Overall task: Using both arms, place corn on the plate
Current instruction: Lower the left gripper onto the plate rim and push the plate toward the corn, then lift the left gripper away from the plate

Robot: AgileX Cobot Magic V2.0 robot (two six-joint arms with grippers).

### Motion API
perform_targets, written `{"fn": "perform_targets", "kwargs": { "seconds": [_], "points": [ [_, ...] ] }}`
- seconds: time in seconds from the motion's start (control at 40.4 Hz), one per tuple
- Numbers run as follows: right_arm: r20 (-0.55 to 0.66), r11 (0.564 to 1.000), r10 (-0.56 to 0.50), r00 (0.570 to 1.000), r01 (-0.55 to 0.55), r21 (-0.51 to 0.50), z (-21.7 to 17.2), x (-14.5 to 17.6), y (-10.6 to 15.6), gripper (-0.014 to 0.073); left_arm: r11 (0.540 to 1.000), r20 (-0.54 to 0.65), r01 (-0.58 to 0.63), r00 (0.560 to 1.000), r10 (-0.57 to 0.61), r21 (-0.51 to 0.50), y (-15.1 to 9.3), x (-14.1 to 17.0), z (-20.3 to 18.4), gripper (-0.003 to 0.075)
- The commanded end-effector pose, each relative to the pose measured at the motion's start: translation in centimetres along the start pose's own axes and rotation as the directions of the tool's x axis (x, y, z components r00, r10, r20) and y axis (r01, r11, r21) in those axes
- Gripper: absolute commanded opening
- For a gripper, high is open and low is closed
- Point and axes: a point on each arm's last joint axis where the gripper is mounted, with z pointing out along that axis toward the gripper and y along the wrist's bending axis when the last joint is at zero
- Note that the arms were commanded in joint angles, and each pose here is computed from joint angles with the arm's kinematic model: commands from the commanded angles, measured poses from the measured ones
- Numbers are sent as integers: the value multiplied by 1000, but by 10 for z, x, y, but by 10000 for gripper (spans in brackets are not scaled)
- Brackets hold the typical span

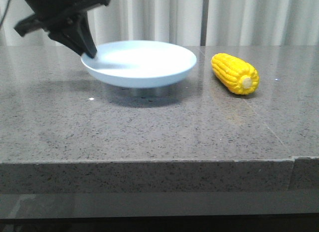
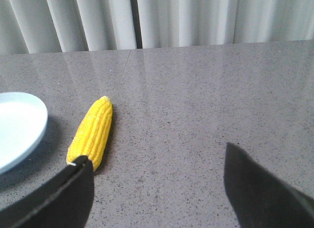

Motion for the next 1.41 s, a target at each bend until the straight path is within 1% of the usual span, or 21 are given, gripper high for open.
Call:
{"fn": "perform_targets", "kwargs": {
  "seconds": [0.0,0.099,0.149,0.198,0.272,0.297,0.372,0.421,0.446,0.52,0.595,0.718,0.867,0.941,1.065,1.14,1.239,1.338,1.387],
  "points": [
    [105,1000,-9,994,10,-1,-2,-18,1,576,999,97,1,995,-6,49,-13,-12,-17,-20],
    [105,1000,-9,994,10,-1,-2,-18,1,576,999,89,8,996,-13,53,-13,-11,-15,-13],
    [105,1000,-9,994,10,-1,-2,-18,1,576,999,90,6,996,-11,53,-13,-11,-15,13],
    [105,1000,-9,994,10,-1,-2,-18,1,576,999,90,6,996,-11,53,-13,-11,-15,75],
    [105,1000,-9,994,10,-1,-2,-18,1,576,999,90,6,996,-11,53,-13,-11,-15,228],
    [105,1000,-9,994,10,-1,-2,-18,1,576,999,90,6,996,-11,53,-13,-11,-15,291],
    [105,1000,-9,994,10,-1,-2,-18,1,576,999,90,8,996,-12,52,-12,-12,-16,419],
    [105,1000,-9,994,10,-1,-2,-18,1,576,999,98,-7,995,3,39,-12,-12,-19,466],
    [105,1000,-9,994,10,-1,-2,-18,1,576,999,106,-15,994,11,34,-13,-12,-22,471],
    [105,1000,-9,994,10,-1,-2,-18,1,576,998,134,-59,989,60,-8,-13,-13,-36,452],
    [105,1000,-9,994,10,-1,-2,-18,1,576,993,154,-103,982,109,-51,-13,-12,-51,396],
    [105,1000,-9,994,10,-1,-2,-18,1,576,979,176,-158,968,180,-132,-14,-8,-80,242],
    [105,1000,-9,994,10,-1,-2,-18,1,576,957,213,-152,955,206,-246,-8,0,-108,51],
    [105,1000,-9,994,10,-1,-2,-18,1,576,948,228,-123,954,195,-294,1,5,-119,-19],
    [105,1000,-9,994,10,-1,-2,-18,1,576,941,246,-62,958,150,-333,22,17,-136,-20],
    [105,1000,-9,994,10,-1,-2,-18,1,576,934,256,-16,960,114,-356,38,27,-147,-20],
    [105,1000,-9,994,10,-1,-2,-18,1,576,925,279,25,956,88,-379,52,43,-160,-20],
    [105,1000,-9,994,10,-1,-2,-18,1,576,921,335,50,938,90,-386,57,61,-171,-20],
    [105,1000,-9,994,10,-1,-2,-18,1,576,923,380,51,919,107,-383,57,71,-176,-20]
  ]
}}
